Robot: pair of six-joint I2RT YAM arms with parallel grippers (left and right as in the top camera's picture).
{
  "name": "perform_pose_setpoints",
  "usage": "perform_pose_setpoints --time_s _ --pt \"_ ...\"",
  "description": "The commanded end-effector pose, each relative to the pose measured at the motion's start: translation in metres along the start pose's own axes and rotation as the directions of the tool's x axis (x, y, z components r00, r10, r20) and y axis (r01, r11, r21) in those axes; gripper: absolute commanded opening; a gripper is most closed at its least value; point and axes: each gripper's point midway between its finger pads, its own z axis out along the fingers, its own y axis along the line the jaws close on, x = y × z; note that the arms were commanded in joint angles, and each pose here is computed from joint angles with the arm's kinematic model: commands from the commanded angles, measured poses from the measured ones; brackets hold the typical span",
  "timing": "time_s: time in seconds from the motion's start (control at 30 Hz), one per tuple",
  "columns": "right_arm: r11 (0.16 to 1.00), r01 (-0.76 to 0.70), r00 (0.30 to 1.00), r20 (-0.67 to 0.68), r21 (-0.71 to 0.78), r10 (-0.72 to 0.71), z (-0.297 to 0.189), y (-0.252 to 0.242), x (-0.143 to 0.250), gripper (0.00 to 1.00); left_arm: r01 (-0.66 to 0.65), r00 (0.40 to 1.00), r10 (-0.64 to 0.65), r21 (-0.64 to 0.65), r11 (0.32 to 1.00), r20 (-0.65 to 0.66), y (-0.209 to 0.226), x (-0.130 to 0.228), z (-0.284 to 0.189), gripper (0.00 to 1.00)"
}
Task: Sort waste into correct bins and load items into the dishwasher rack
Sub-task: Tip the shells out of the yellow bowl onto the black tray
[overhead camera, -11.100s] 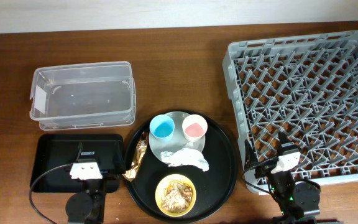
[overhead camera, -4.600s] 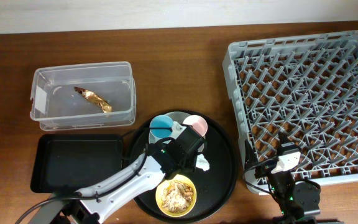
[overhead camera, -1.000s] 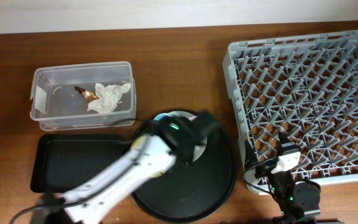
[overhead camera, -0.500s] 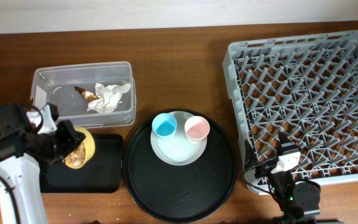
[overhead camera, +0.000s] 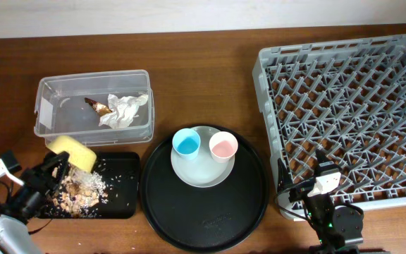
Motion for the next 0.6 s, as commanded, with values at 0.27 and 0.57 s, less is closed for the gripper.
perform_pose_setpoints --time_s 0.27,0.57 --pt "1.0 -0.008 1.0 -0.005 0.004 0.008 0.0 -0.001 0.003 0.99 0.07 0.998 -0.071 0.141 0.988 0.001 -0.021 0.006 -0.002 0.0" --pt "1.0 -0.008 1.0 -0.005 0.004 0.008 0.0 -0.001 0.003 0.99 -0.304 0.846 0.091 -0.336 0.892 -0.525 -0.038 0.143 0.073 0.0"
